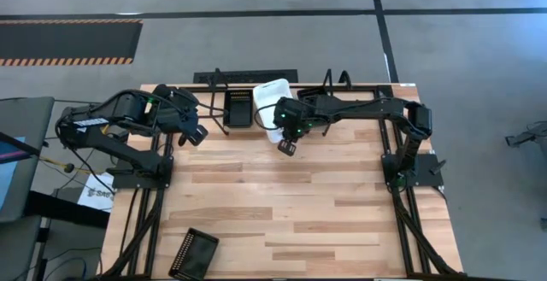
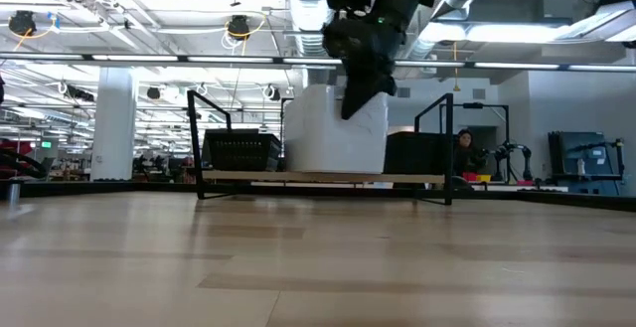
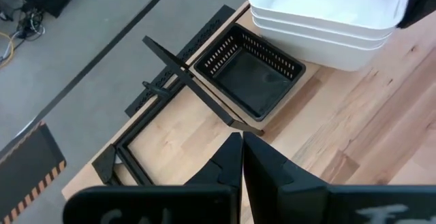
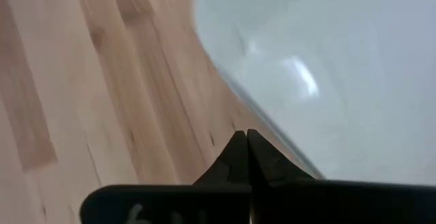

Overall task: Stack baskets on shelf by color
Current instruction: Stack the white bin on top of the white bin on the shelf

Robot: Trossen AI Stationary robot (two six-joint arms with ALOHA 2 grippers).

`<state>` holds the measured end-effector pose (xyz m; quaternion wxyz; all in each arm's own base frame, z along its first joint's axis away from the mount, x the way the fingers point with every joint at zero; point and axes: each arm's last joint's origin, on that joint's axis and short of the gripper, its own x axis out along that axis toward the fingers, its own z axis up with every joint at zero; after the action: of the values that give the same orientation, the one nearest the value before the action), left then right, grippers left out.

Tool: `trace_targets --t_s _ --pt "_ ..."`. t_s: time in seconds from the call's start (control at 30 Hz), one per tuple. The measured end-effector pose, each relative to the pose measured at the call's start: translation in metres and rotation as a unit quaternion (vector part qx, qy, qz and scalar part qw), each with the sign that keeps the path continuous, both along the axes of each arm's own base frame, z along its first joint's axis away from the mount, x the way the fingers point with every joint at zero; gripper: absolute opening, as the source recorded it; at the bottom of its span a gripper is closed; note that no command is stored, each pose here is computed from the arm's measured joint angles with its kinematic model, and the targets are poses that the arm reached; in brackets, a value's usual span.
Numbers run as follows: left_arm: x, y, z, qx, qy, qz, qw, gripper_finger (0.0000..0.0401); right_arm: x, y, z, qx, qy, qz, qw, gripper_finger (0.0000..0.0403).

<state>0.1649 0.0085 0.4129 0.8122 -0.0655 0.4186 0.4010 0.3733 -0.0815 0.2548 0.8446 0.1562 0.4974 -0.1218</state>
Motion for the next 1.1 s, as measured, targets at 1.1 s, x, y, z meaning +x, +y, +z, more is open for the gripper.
trace_targets --t_s 1.1 --pt "0.0 0.0 0.0 -0.003 -0.006 0.008 1.0 0.0 0.025 -0.022 0.033 -0.065 -0.189 0.001 0.98 0.0"
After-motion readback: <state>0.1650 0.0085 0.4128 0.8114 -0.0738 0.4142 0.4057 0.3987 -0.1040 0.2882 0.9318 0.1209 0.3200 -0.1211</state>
